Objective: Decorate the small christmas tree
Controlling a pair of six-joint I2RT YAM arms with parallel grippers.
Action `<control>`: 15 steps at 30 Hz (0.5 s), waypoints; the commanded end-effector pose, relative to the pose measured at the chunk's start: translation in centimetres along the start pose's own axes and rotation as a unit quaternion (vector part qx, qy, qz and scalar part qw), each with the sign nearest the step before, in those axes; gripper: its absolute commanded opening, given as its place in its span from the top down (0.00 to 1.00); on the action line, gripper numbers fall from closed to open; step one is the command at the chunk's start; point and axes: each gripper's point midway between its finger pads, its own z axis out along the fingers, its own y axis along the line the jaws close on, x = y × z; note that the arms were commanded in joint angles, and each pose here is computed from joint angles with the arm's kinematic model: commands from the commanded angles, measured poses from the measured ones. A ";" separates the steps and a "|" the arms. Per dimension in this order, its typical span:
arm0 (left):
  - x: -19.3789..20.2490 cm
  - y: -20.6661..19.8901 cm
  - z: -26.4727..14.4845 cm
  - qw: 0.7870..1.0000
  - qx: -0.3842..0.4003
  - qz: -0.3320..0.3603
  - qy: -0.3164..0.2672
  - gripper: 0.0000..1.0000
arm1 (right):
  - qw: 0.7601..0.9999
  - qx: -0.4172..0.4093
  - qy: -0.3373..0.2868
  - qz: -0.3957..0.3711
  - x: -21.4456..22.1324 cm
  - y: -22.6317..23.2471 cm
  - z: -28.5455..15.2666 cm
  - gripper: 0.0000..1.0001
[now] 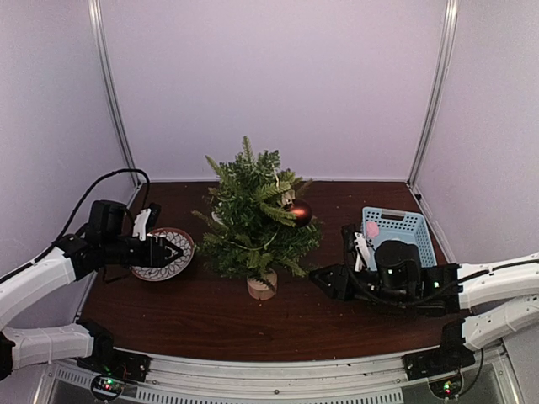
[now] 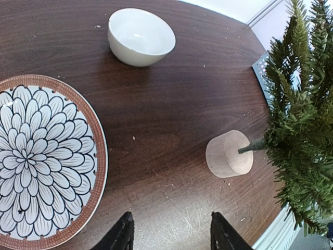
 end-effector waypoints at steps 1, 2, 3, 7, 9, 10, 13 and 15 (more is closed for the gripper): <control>-2.6 -1.1 -0.4 0.999 0.015 0.020 -0.036 0.50 | 0.999 -0.012 -0.031 0.012 -1.9 0.5 0.1 0.61; -2.6 -1.1 -0.4 0.999 0.016 0.020 -0.037 0.50 | 0.999 -0.014 -0.032 0.013 -2.0 0.6 0.2 0.63; -2.6 -1.1 -0.4 0.999 0.016 0.020 -0.037 0.50 | 0.999 -0.016 -0.033 0.012 -2.2 0.7 0.3 0.64; -2.8 -1.0 -0.2 0.999 0.015 0.020 -0.037 0.50 | 0.999 -0.018 -0.028 0.008 -2.3 0.9 0.7 0.72; -2.9 -1.0 -0.1 0.999 0.016 0.020 -0.037 0.50 | 0.999 -0.017 -0.028 0.010 -2.3 0.8 0.7 0.76; -2.9 -1.0 -0.1 0.999 0.016 0.020 -0.037 0.50 | 0.999 -0.016 -0.028 0.010 -2.4 0.7 0.7 0.77; -2.9 -1.0 0.0 0.999 0.015 0.020 -0.036 0.50 | 0.999 -0.011 -0.031 0.011 -2.7 0.3 0.5 0.80; -2.9 -1.0 0.0 0.999 0.015 0.019 -0.037 0.50 | 0.999 -0.008 -0.035 0.013 -3.0 0.0 0.4 0.83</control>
